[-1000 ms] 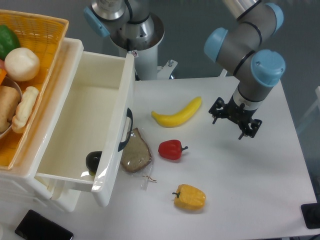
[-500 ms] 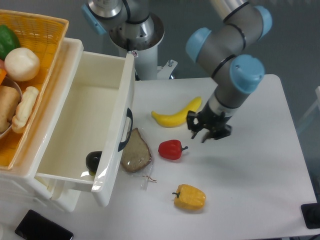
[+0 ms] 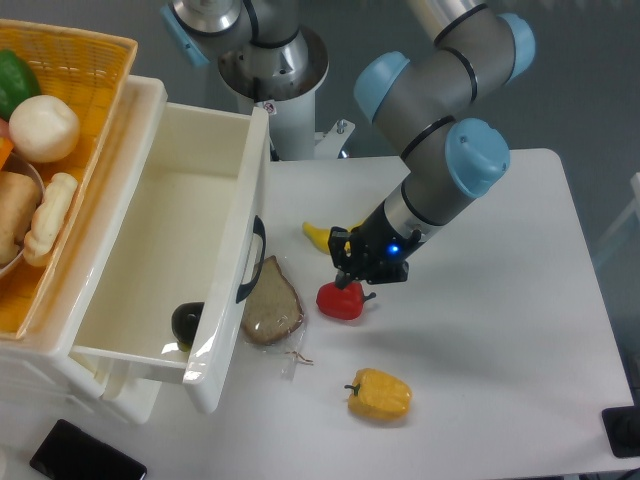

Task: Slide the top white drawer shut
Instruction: 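Move the gripper down toward the open white drawer's front panel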

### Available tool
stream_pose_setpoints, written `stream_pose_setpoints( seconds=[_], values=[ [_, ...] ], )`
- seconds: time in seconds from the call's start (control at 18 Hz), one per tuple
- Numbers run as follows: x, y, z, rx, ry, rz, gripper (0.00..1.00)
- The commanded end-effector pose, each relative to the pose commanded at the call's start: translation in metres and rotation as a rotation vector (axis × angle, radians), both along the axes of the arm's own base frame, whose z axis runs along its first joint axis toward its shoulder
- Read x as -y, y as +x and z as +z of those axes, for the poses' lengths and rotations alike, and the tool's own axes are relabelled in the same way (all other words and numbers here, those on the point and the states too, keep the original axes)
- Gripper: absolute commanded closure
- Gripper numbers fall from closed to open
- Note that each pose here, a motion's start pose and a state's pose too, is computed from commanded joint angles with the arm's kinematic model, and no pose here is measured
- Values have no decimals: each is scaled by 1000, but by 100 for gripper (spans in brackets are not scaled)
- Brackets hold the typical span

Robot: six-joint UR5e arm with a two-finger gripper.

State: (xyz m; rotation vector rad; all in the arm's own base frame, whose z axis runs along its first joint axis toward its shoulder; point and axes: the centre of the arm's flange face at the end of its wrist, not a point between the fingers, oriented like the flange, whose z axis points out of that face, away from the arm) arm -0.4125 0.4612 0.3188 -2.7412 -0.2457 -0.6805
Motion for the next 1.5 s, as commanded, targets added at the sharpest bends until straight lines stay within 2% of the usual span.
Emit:
stream_pose_setpoints(
  seconds=[0.56,1.5],
  values=[
    [-18,36,14,17,-5,-52,100],
    [-24,57,35,22,27,-69,100]
  ],
)
